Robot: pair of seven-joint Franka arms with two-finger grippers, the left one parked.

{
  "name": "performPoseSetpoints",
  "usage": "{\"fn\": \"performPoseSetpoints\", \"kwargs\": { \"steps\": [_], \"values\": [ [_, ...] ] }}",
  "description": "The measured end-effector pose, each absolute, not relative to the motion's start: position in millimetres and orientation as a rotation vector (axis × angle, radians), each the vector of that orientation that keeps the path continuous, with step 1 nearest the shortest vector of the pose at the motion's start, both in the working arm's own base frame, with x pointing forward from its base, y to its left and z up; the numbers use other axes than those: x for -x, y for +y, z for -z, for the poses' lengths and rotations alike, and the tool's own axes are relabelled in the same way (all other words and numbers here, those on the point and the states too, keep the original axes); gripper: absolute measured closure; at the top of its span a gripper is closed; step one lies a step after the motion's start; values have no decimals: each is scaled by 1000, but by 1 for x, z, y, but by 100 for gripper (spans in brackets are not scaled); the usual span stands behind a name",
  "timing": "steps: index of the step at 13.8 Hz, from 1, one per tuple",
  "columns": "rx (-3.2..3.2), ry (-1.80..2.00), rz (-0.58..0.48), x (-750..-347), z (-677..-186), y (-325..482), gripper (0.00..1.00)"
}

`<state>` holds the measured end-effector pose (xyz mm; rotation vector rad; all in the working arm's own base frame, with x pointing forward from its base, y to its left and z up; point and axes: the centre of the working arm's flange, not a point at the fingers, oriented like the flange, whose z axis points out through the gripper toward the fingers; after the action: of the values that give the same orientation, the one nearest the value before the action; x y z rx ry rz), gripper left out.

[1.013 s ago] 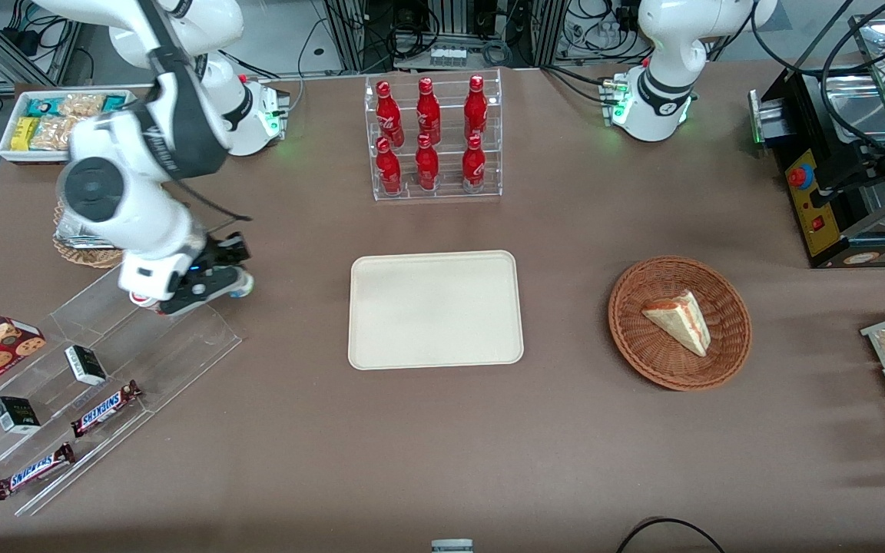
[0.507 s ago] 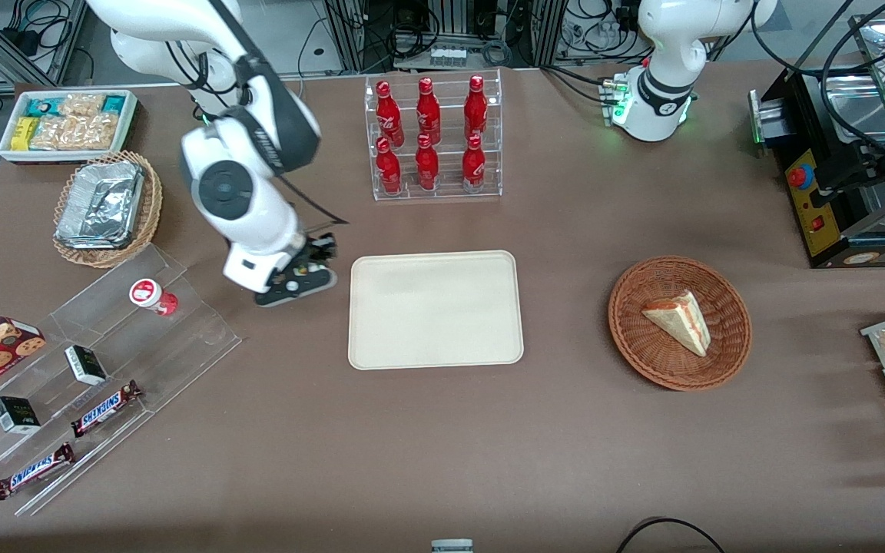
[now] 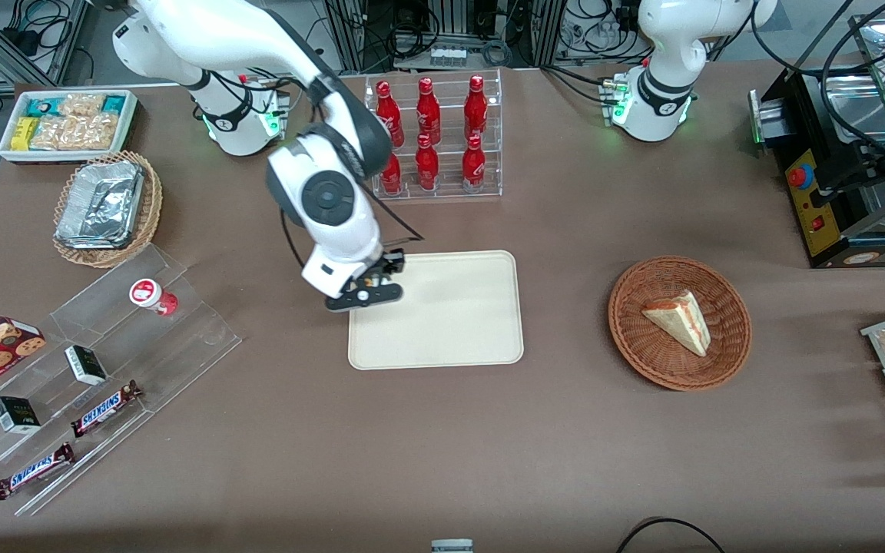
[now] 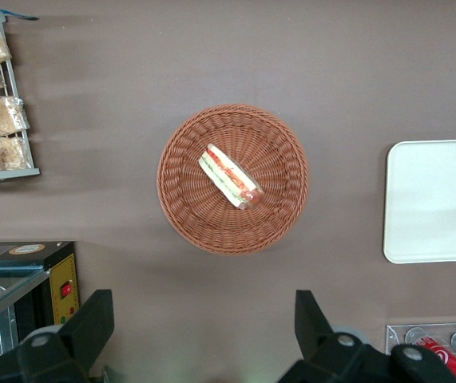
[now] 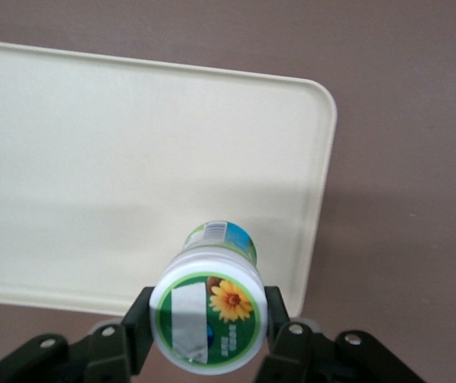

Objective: Place green gum on tray
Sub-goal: 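Carry the held gum tub over to the cream tray, then lower the gum tub onto the tray and open the right gripper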

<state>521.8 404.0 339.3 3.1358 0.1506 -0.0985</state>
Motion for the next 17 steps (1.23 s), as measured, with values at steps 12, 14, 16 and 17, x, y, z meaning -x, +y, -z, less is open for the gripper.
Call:
{"fn": "performPoseSetpoints", "kwargs": {
  "steps": [12, 14, 16, 17],
  "values": [
    [-3170, -53, -15, -515, -246, 477, 41],
    [-3170, -54, -16, -515, -245, 477, 41],
    [-3172, -54, -20, -515, -243, 477, 41],
    [-3174, -54, -24, -515, -242, 477, 37]
  ]
}}
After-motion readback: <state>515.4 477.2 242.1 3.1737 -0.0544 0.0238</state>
